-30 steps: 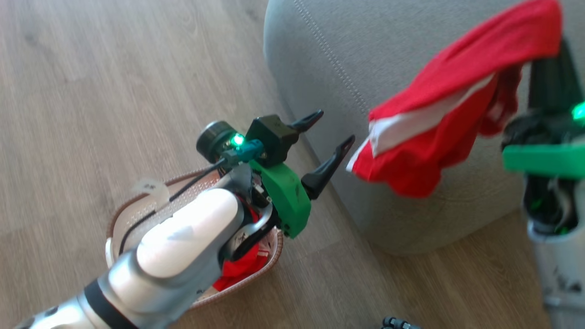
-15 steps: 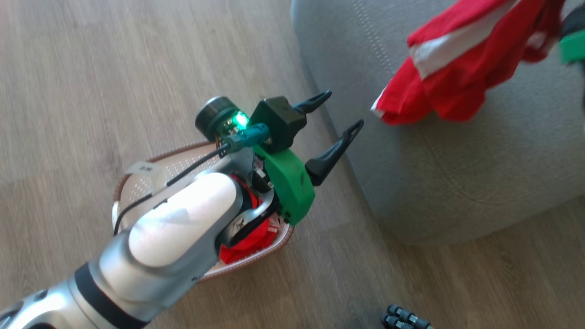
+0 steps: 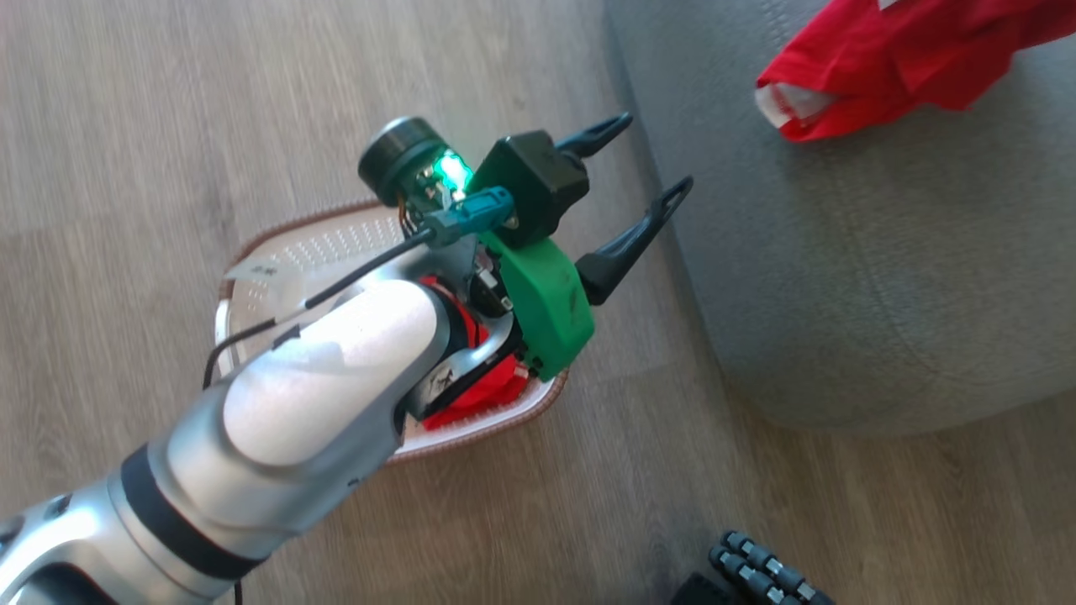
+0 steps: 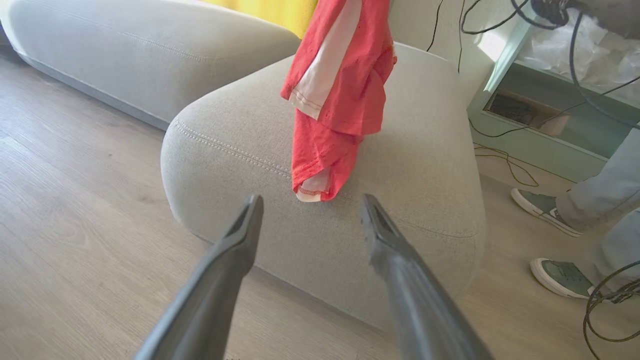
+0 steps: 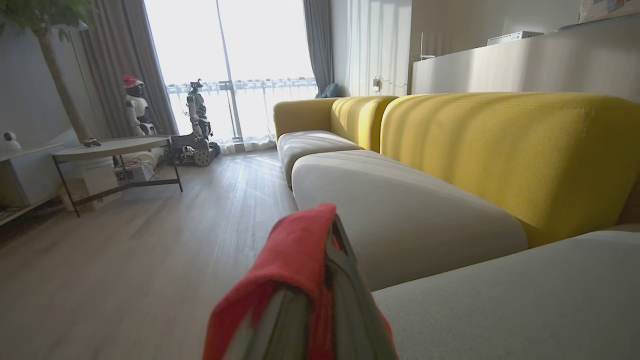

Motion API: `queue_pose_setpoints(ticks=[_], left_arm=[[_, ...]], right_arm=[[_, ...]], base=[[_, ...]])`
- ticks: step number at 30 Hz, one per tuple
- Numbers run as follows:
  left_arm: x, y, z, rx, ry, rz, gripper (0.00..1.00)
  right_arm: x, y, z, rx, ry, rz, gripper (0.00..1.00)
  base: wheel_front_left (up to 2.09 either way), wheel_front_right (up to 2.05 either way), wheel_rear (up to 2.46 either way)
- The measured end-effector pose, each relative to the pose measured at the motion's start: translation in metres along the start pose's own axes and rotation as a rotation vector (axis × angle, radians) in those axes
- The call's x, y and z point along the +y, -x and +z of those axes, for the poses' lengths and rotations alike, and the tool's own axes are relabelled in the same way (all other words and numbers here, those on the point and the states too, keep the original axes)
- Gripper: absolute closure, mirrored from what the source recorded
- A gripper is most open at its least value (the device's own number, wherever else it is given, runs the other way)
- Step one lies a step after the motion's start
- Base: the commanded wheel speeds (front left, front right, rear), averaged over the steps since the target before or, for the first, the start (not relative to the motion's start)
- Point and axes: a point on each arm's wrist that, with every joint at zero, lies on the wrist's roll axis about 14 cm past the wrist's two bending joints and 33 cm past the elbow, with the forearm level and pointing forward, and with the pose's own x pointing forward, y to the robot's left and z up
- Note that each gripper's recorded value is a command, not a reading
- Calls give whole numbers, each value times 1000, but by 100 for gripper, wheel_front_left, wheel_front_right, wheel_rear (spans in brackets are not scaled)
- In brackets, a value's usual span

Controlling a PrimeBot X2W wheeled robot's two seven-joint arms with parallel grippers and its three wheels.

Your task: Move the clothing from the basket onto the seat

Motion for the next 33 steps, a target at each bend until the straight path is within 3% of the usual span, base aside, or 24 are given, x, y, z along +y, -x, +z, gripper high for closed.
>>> queue_pose_setpoints(ticks=[3, 8, 13, 18, 23, 24, 25, 26, 33], left_arm=[[9, 0, -4, 3, 6, 6, 0], [21, 4, -15, 13, 28, 28, 0], [28, 8, -23, 26, 38, 42, 0], [30, 10, -24, 23, 41, 52, 0], [31, 12, -20, 16, 30, 60, 0], [31, 13, -18, 15, 26, 62, 0], [31, 13, -17, 16, 21, 64, 0], [31, 14, -15, 14, 16, 66, 0], [23, 17, 4, -22, -5, 73, 0]], right_arm=[[-7, -7, -26, 62, 24, -26, 100], [-18, 2, -97, 301, 50, -72, 100], [-28, 19, -145, 492, 84, -104, 100], [-30, 39, -180, 662, 105, -114, 100], [-23, 46, -189, 723, 99, -103, 100], [-24, 48, -189, 733, 102, -104, 64], [-24, 49, -188, 736, 106, -104, 5], [-24, 49, -186, 734, 106, -103, 0], [-21, 56, -171, 759, 116, -83, 0]], base=[[0, 0, 0], [0, 0, 0], [0, 0, 0], [0, 0, 0], [0, 0, 0], [0, 0, 0], [0, 0, 0], [0, 0, 0], [0, 0, 0]])
